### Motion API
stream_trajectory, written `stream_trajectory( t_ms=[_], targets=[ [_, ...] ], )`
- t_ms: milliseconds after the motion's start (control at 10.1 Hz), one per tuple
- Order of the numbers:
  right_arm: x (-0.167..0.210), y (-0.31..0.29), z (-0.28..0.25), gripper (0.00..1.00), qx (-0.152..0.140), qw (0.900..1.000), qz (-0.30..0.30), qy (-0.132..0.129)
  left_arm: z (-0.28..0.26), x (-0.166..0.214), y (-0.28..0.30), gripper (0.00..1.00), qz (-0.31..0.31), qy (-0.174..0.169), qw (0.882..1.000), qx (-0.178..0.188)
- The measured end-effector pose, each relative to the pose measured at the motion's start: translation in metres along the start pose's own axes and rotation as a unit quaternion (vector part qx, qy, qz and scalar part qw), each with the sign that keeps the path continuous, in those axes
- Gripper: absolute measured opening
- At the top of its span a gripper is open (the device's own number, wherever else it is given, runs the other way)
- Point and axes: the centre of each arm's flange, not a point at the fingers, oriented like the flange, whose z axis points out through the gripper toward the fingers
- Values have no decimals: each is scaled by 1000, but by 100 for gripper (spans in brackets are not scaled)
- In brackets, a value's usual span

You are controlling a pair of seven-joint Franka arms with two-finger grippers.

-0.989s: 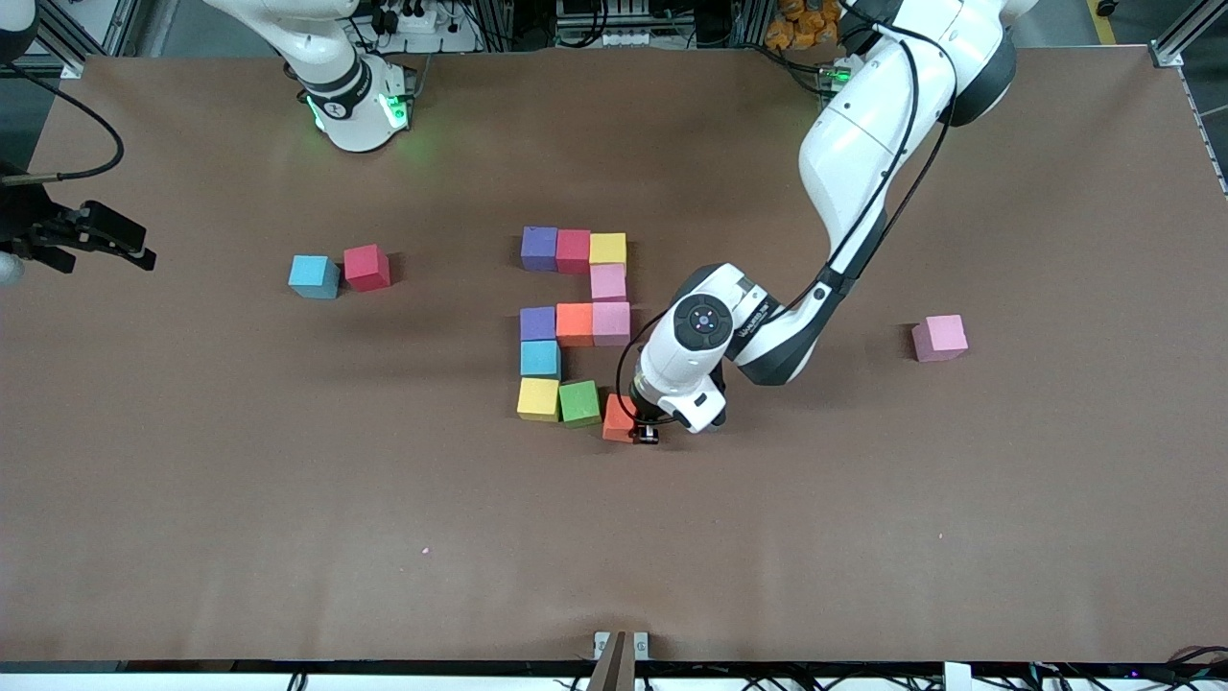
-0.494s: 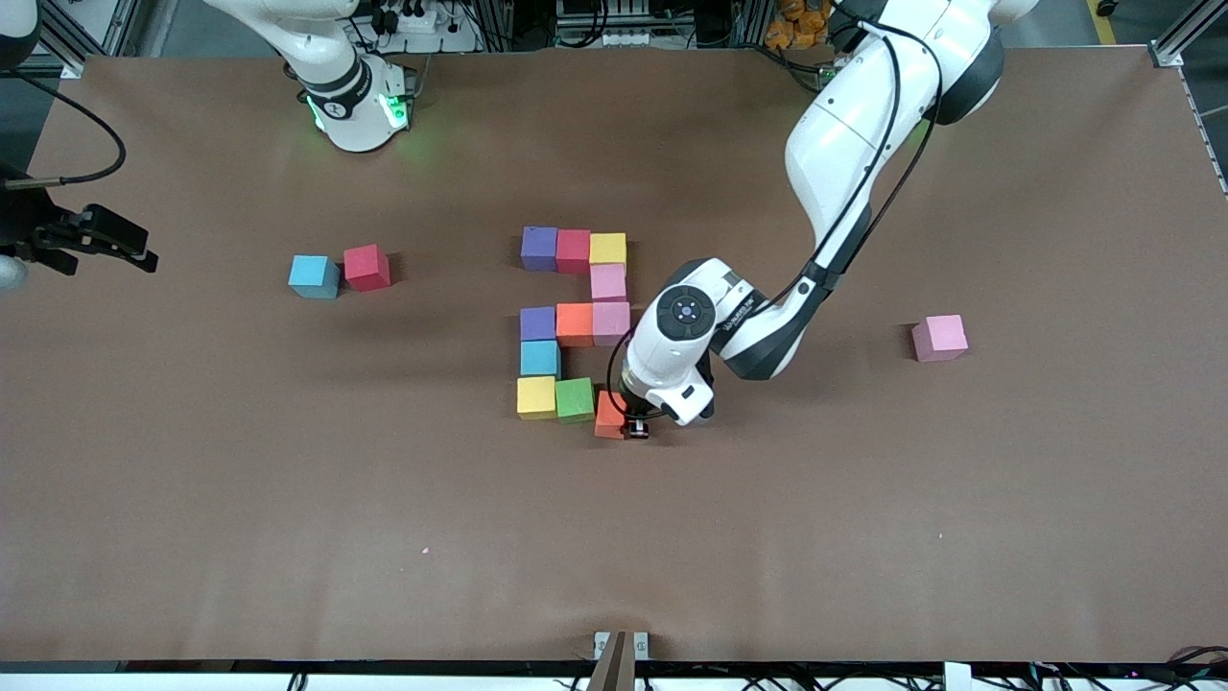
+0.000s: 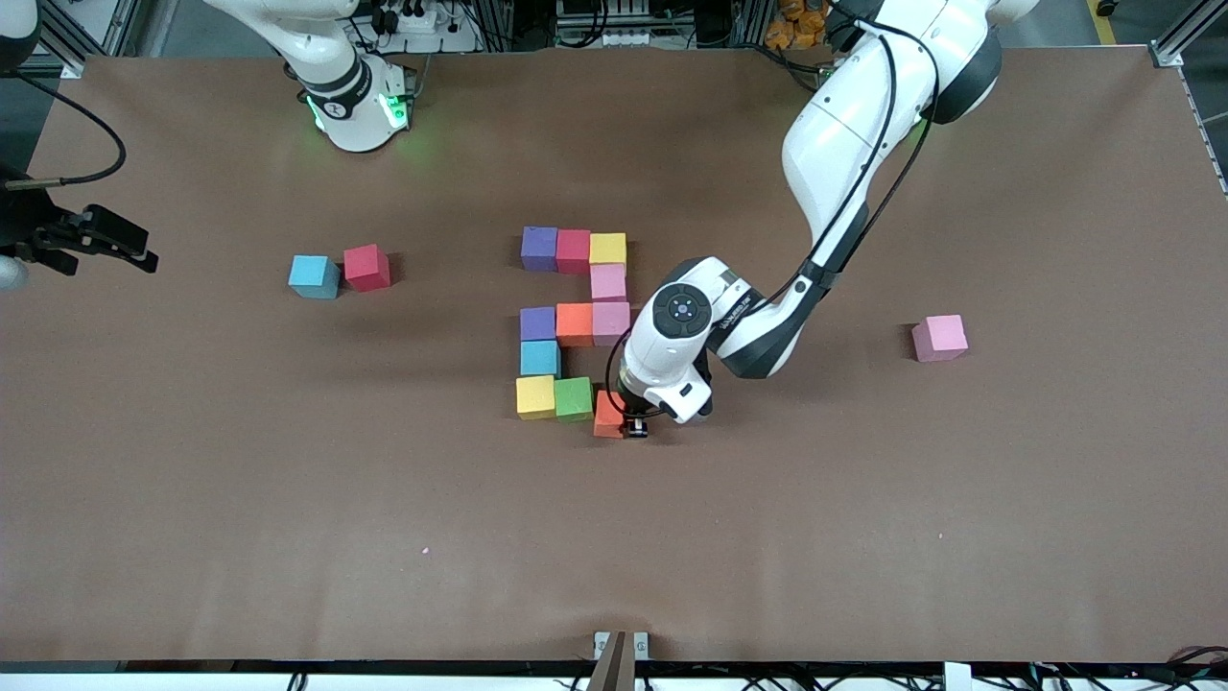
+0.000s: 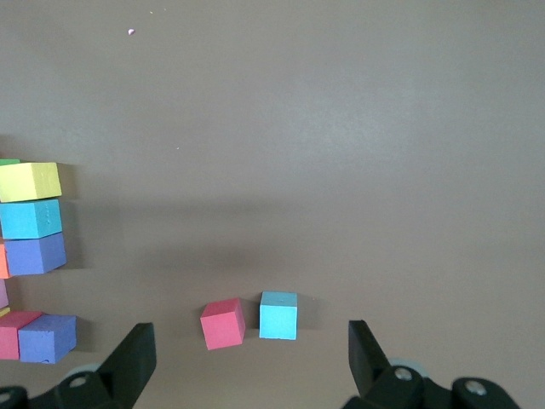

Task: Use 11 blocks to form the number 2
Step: 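Carry the orange cube beside green and lower it with the left gripper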

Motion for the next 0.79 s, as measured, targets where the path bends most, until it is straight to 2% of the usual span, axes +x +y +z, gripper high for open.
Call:
stream_trajectory(
  t_ms=[791],
  targets=[
    [0,0,0,100,0,1000,0,0,0,-3,-7,56,-15,15,999,39]
  ],
)
